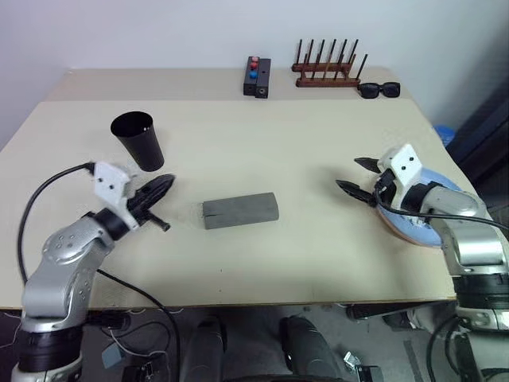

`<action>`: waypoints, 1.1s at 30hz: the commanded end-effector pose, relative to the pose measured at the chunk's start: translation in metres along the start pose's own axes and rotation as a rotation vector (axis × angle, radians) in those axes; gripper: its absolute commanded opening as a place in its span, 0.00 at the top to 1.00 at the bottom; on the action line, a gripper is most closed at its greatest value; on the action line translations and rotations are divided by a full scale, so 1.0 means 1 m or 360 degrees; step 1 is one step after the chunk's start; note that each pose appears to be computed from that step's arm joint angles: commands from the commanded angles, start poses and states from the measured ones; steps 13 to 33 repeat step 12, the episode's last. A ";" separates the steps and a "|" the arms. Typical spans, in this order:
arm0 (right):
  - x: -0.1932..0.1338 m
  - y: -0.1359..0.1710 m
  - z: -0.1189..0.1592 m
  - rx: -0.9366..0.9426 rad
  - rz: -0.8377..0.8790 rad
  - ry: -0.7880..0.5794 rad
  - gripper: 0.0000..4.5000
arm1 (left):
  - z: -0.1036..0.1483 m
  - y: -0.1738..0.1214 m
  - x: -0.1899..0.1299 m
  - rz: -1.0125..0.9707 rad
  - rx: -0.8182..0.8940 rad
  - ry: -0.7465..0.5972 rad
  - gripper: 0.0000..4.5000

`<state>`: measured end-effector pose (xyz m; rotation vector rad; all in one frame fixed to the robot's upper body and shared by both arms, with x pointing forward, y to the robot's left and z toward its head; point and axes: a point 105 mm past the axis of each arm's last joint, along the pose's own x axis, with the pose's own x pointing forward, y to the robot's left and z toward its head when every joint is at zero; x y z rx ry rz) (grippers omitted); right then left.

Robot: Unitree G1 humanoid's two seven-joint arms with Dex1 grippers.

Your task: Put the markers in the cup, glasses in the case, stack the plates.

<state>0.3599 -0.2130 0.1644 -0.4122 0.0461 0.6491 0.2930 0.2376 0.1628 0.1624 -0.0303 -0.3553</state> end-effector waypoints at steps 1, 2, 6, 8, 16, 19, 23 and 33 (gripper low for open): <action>0.003 -0.008 0.002 -0.0048 -0.0027 -0.0035 0.24 | 0.014 0.022 -0.028 0.0246 0.0074 -0.0094 1.00; 0.004 -0.009 -0.001 -0.0049 -0.0024 -0.0025 0.24 | 0.011 0.024 -0.033 0.0276 0.0081 -0.0078 1.00; 0.010 -0.012 -0.002 -0.0062 0.0003 -0.0018 0.24 | 0.007 0.034 -0.043 0.0364 0.0110 -0.0046 1.00; 0.014 -0.013 -0.001 -0.0066 0.0007 -0.0020 0.24 | 0.005 0.036 -0.044 0.0376 0.0112 -0.0039 1.00; 0.020 -0.009 -0.002 -0.0075 0.0043 -0.0021 0.24 | -0.003 0.032 -0.042 0.0364 0.0121 0.0004 1.00; 0.020 -0.009 -0.002 -0.0075 0.0043 -0.0021 0.24 | -0.003 0.032 -0.042 0.0364 0.0121 0.0004 1.00; 0.020 -0.009 -0.002 -0.0075 0.0043 -0.0021 0.24 | -0.003 0.032 -0.042 0.0364 0.0121 0.0004 1.00; 0.020 -0.009 -0.002 -0.0075 0.0043 -0.0021 0.24 | -0.003 0.032 -0.042 0.0364 0.0121 0.0004 1.00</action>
